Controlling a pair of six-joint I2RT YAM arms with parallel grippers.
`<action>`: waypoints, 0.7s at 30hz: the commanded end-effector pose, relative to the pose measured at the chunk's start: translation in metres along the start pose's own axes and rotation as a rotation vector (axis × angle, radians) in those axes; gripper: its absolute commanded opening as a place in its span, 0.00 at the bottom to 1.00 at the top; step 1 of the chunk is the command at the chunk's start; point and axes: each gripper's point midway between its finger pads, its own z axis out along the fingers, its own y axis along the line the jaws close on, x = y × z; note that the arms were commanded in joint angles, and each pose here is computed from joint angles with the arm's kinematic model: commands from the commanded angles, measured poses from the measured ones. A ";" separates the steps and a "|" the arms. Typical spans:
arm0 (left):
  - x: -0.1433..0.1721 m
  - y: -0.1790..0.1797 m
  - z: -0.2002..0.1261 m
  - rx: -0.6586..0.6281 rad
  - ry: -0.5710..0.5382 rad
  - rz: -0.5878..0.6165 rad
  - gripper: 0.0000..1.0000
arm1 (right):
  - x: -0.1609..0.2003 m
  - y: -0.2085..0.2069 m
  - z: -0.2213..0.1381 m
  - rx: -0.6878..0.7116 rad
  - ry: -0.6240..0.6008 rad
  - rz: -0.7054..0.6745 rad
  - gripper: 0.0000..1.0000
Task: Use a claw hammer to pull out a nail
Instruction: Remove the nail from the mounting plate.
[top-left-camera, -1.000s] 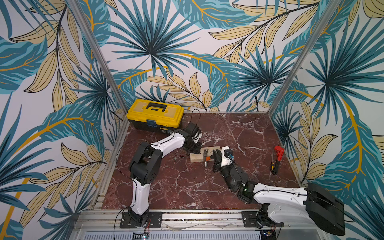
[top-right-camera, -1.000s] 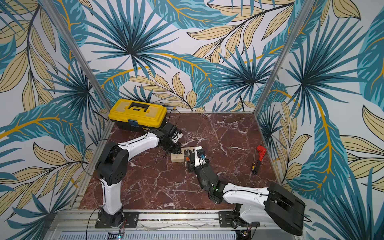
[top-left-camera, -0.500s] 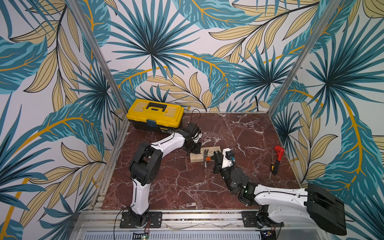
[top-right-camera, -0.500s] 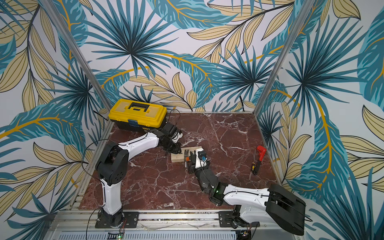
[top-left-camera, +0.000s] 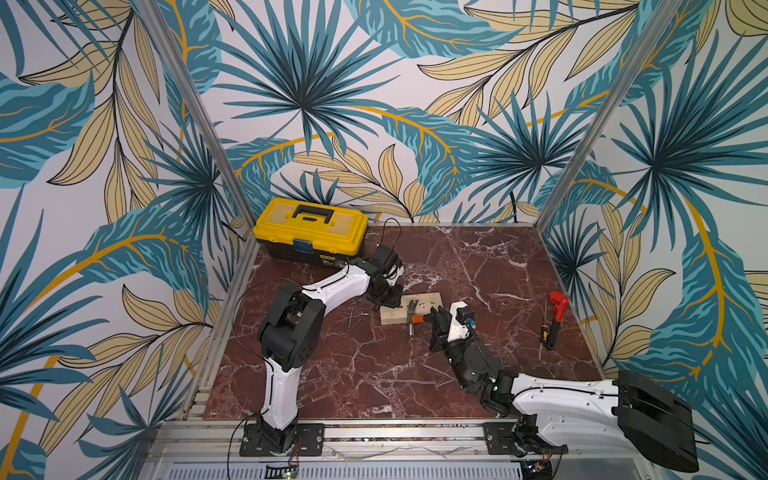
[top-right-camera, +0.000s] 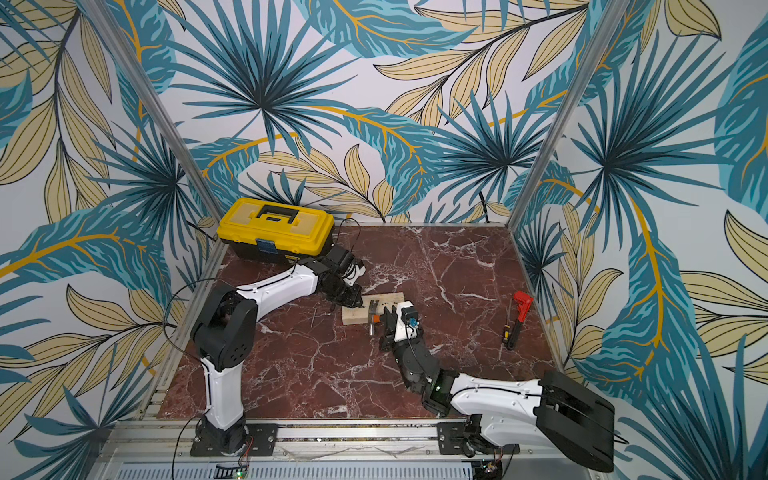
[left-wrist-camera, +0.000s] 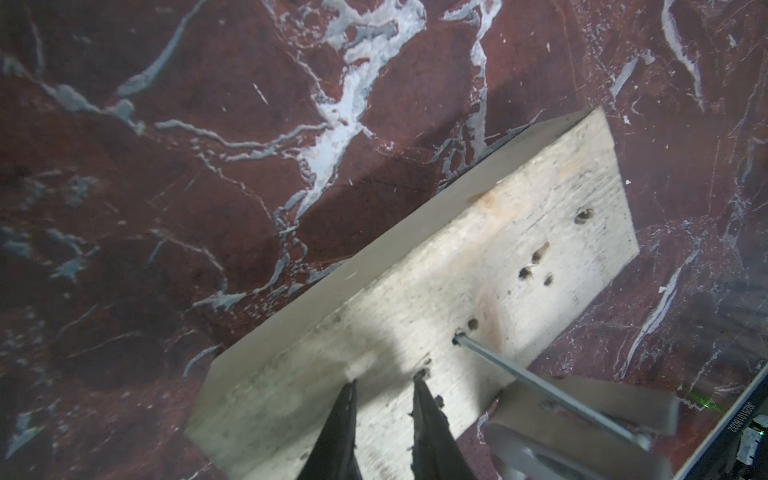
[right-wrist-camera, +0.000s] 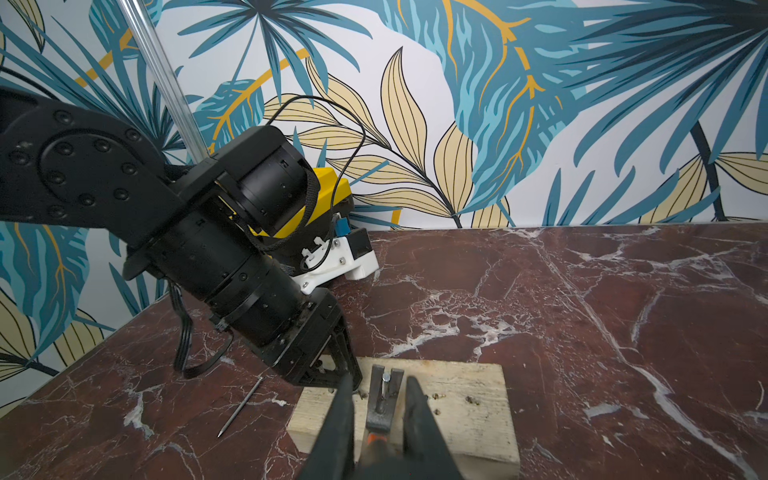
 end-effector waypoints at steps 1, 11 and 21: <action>0.184 0.074 0.073 -0.249 0.615 -0.141 0.25 | 0.084 -0.038 -0.017 0.080 0.247 -0.309 0.00; 0.184 0.072 0.074 -0.245 0.615 -0.143 0.25 | 0.082 -0.040 -0.023 0.097 0.223 -0.291 0.00; 0.185 0.071 0.074 -0.240 0.620 -0.144 0.25 | 0.075 -0.046 -0.033 0.116 0.187 -0.270 0.00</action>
